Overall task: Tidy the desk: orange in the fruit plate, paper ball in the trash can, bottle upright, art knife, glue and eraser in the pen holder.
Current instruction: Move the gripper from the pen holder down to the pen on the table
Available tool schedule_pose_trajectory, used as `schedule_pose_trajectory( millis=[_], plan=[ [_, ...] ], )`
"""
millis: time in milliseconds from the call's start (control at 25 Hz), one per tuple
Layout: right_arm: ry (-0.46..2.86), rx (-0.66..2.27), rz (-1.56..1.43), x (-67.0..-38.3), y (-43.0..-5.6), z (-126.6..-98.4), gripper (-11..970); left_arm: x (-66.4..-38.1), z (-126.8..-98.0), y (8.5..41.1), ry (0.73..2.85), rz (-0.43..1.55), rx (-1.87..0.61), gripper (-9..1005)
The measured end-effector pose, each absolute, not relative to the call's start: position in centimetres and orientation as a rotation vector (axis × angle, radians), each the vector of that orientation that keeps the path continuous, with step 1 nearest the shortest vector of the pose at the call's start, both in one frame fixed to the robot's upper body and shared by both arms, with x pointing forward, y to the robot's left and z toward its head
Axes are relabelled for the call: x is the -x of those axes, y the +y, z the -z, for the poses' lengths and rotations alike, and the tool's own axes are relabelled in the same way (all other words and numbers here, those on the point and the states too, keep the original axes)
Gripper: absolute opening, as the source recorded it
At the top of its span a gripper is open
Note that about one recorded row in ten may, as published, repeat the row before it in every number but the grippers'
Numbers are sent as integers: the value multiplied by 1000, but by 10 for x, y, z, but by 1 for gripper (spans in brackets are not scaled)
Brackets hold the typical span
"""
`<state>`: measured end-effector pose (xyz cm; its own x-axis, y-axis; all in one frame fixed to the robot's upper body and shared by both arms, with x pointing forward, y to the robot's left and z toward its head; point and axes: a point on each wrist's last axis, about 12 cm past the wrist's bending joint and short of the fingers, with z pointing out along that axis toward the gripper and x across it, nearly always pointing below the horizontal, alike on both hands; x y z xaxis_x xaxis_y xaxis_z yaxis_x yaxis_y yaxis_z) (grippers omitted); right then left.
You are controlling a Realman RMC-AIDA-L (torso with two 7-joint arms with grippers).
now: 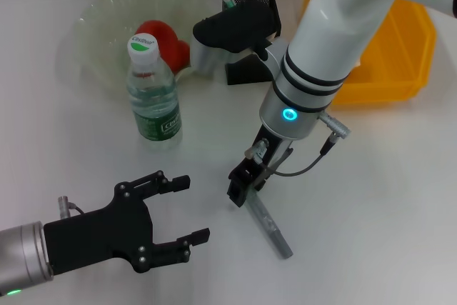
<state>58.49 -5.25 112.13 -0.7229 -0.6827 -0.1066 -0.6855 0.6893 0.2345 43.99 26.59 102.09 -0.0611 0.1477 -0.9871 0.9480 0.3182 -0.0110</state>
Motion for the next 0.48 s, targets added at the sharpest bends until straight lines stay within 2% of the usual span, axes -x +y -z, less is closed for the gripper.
schedule_pose_trajectory(
  millis=[240, 480],
  plan=[
    [2876, 1180, -400, -584, -52, -1122, 434, -440, -1021, 266, 1484, 915, -1057, 799],
    [2878, 1206, -361, -583, -52, -1121, 341, -440, -1021, 266, 1485, 915, -1057, 799]
  ],
)
